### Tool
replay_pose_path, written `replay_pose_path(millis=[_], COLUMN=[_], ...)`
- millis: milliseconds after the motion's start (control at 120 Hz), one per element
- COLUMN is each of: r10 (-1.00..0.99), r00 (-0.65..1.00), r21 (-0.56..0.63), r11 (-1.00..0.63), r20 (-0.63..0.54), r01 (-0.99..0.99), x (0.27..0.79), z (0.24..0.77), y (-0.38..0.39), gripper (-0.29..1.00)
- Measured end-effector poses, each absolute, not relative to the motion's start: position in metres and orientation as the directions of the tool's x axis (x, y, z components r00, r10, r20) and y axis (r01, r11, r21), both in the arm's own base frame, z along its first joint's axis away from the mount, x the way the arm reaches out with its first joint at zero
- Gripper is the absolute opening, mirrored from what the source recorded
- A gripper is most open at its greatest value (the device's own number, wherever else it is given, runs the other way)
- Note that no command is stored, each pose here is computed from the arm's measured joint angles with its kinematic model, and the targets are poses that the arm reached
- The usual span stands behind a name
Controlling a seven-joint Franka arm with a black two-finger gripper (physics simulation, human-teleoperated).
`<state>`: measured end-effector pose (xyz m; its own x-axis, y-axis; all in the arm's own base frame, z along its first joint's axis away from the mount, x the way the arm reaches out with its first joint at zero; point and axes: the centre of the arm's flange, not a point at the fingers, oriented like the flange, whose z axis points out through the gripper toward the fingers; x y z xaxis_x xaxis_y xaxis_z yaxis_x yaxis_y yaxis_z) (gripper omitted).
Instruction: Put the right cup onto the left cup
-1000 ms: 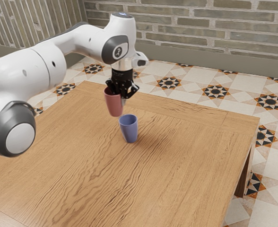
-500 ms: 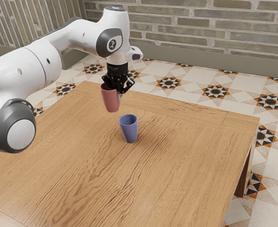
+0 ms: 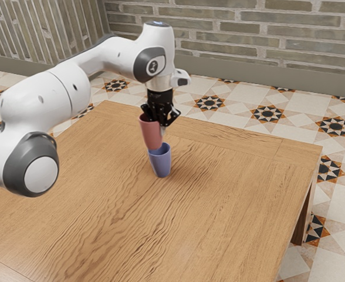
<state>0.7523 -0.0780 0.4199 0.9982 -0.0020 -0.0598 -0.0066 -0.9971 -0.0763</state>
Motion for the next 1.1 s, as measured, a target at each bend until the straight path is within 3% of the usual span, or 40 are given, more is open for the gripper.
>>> replay_pose_path(millis=[692,908,1100], r10=[-0.031,-0.028,-0.033], r00=[0.998,0.998,0.999], r21=[-0.08,-0.075,-0.076], r11=[-0.996,-0.997,-0.997], r20=[-0.048,-0.059,-0.035], r01=[-0.035,-0.033,-0.035], x=[0.763,0.761,0.759], z=[0.379,0.365,0.38], y=[-0.091,-0.089,-0.09], gripper=[-0.08,0.37,0.57])
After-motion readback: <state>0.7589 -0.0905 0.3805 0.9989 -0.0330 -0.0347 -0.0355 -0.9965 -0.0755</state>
